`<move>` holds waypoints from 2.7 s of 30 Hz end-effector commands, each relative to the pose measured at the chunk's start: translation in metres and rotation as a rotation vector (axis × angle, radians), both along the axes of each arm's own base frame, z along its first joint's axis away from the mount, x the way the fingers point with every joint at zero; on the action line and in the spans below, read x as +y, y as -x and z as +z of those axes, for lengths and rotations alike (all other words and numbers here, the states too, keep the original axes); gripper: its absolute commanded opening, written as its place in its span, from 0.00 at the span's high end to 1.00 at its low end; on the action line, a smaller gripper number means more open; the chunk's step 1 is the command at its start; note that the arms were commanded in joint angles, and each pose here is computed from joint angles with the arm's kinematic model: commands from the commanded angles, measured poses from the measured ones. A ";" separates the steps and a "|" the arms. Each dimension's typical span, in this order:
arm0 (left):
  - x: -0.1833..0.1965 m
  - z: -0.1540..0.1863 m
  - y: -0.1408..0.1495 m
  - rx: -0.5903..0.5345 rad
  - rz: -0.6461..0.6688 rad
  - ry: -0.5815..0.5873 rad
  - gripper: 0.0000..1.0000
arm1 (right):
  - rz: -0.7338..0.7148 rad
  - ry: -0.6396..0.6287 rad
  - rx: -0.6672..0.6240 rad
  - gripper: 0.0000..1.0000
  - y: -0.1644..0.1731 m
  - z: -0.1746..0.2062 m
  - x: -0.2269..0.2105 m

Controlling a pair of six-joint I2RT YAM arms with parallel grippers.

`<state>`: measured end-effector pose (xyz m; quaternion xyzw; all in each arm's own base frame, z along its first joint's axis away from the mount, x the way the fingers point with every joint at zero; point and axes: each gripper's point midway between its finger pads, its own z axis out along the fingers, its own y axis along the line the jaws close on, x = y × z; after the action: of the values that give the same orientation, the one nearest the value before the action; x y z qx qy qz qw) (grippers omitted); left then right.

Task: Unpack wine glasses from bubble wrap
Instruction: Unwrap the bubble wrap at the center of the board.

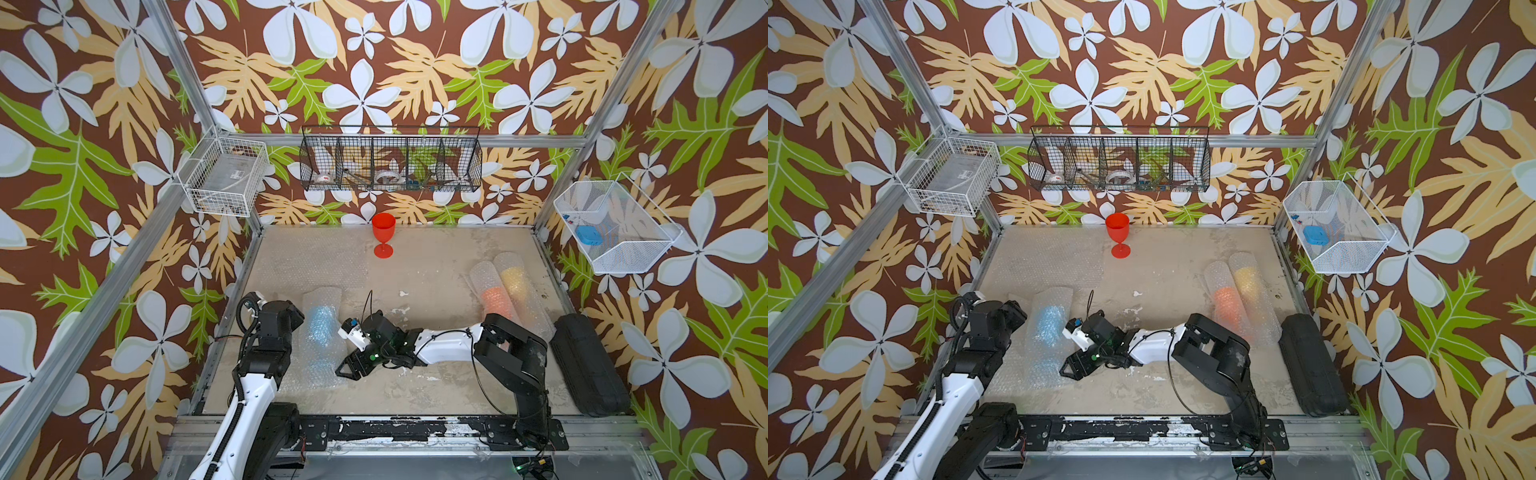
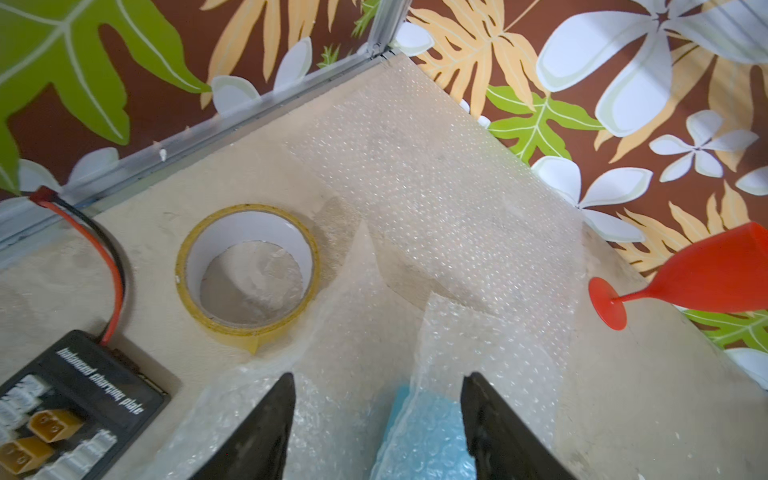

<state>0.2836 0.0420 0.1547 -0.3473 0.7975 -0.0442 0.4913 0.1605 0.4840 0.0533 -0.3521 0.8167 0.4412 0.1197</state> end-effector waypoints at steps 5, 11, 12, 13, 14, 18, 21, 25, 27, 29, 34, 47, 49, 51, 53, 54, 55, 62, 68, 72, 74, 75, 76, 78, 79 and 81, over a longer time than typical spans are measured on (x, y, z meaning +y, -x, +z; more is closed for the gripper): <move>-0.028 -0.006 -0.011 0.019 -0.169 0.042 0.36 | 0.057 -0.043 0.017 0.38 0.013 0.008 0.013; -0.033 -0.008 -0.013 0.024 -0.196 0.053 0.37 | 0.052 -0.012 0.003 0.37 0.008 0.002 0.014; -0.033 -0.007 -0.013 0.021 -0.198 0.051 0.37 | 0.035 0.003 -0.010 0.36 0.003 0.000 0.009; -0.033 -0.008 -0.013 0.025 -0.198 0.047 0.37 | 0.026 0.003 -0.011 0.35 -0.001 0.001 0.004; -0.032 -0.008 -0.013 0.026 -0.198 0.044 0.37 | 0.018 -0.001 -0.007 0.34 -0.004 0.002 -0.001; -0.040 -0.016 -0.013 0.046 -0.238 0.067 0.36 | 0.006 0.004 -0.030 0.29 -0.011 0.009 -0.018; -0.045 -0.028 -0.013 0.090 -0.261 0.085 0.34 | -0.007 -0.011 -0.049 0.28 -0.013 0.021 -0.028; -0.049 -0.038 -0.013 0.129 -0.280 0.103 0.32 | -0.032 -0.012 -0.050 0.27 -0.017 0.025 -0.042; -0.052 -0.039 -0.013 0.128 -0.291 0.116 0.31 | -0.052 -0.014 -0.044 0.27 -0.020 0.024 -0.049; -0.054 -0.040 -0.012 0.131 -0.298 0.128 0.31 | -0.074 -0.015 -0.037 0.27 -0.025 0.022 -0.056; -0.063 -0.045 -0.012 0.133 -0.329 0.175 0.31 | -0.108 -0.003 -0.046 0.27 -0.034 0.019 -0.069; -0.092 -0.018 -0.012 0.053 -0.405 0.365 0.36 | -0.212 0.019 -0.067 0.27 -0.067 0.018 -0.107; -0.101 -0.018 -0.011 0.049 -0.423 0.408 0.37 | -0.232 0.019 -0.069 0.27 -0.073 0.018 -0.115; -0.115 -0.019 -0.010 0.053 -0.452 0.417 0.37 | -0.254 0.023 -0.068 0.27 -0.079 0.017 -0.123; -0.129 -0.019 -0.009 0.058 -0.475 0.410 0.37 | -0.274 0.024 -0.070 0.27 -0.085 0.017 -0.131; -0.139 -0.019 -0.008 0.062 -0.496 0.412 0.37 | -0.284 0.025 -0.072 0.27 -0.088 0.018 -0.135; -0.146 -0.018 -0.009 0.060 -0.511 0.415 0.37 | -0.294 0.024 -0.076 0.27 -0.091 0.019 -0.139; -0.189 -0.011 -0.016 0.055 -0.595 0.396 0.37 | -0.363 0.042 -0.093 0.27 -0.106 0.023 -0.165; -0.231 -0.017 -0.019 0.090 -0.685 0.380 0.35 | -0.416 0.052 -0.107 0.27 -0.116 0.026 -0.186; -0.243 -0.016 -0.023 0.091 -0.712 0.353 0.31 | -0.444 0.070 -0.120 0.27 -0.121 0.028 -0.199; -0.245 -0.014 -0.026 0.089 -0.720 0.325 0.27 | -0.455 0.078 -0.124 0.27 -0.122 0.027 -0.204; -0.246 -0.012 -0.028 0.090 -0.724 0.311 0.25 | -0.461 0.081 -0.125 0.27 -0.124 0.027 -0.207; -0.247 -0.010 -0.029 0.088 -0.734 0.298 0.24 | -0.465 0.084 -0.125 0.27 -0.124 0.026 -0.209; -0.244 -0.005 -0.032 0.091 -0.735 0.251 0.23 | -0.473 0.090 -0.130 0.27 -0.126 0.027 -0.212; -0.240 -0.002 -0.033 0.088 -0.726 0.219 0.22 | -0.479 0.094 -0.134 0.27 -0.127 0.028 -0.215; -0.229 0.006 -0.035 0.076 -0.704 0.143 0.20 | -0.487 0.095 -0.142 0.27 -0.130 0.031 -0.217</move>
<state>0.3159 -0.2016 0.1574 -0.1030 0.8740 -0.3057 0.3635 0.2867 0.2711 0.0816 -0.1768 0.8859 0.3459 0.2534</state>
